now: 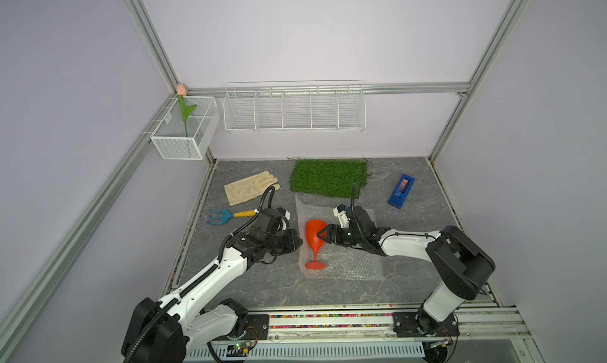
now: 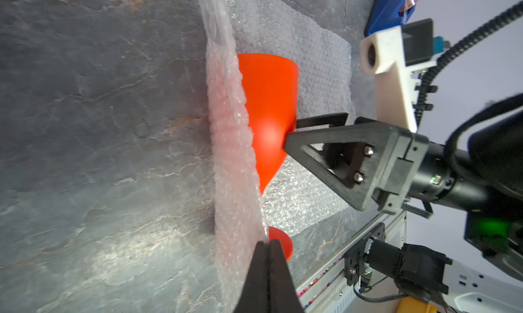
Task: Wrap wine glasses in bubble wrap
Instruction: Wrap the wine glass in bubble wrap.
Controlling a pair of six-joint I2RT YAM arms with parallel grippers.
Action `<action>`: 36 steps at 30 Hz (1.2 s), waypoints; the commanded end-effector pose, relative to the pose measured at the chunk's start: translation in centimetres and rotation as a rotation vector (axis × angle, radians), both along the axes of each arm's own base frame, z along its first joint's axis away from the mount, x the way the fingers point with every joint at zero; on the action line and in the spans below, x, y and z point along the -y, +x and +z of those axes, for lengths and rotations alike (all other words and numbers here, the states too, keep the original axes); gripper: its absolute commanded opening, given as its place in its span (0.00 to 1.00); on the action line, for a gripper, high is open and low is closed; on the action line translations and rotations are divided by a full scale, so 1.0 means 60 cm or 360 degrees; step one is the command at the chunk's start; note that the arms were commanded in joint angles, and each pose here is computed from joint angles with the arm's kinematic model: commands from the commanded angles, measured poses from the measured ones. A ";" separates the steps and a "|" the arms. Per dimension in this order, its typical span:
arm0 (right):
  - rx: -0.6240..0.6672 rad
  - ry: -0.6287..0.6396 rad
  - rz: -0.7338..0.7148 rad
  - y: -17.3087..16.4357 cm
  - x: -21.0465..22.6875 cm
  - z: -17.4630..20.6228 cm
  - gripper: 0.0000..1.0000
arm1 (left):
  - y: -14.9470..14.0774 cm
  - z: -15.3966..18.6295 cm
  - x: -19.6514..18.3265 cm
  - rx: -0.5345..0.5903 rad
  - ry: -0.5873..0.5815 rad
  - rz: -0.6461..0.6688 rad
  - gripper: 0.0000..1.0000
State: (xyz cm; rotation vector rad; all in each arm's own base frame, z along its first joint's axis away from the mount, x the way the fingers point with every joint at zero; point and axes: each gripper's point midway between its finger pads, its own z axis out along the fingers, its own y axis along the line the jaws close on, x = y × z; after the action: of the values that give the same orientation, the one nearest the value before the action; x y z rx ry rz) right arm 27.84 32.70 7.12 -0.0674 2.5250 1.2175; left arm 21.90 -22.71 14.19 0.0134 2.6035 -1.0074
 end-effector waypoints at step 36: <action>0.0197 -0.0039 0.0021 0.016 0.035 0.090 0.62 | 0.000 -0.022 0.169 -0.0046 -0.0165 -0.0189 0.00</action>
State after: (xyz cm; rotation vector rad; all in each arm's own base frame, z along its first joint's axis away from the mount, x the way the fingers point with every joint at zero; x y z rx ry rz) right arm 28.97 30.31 13.34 -0.1229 2.3954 1.1987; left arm 21.48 -31.76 11.39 0.1076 2.6411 -1.1443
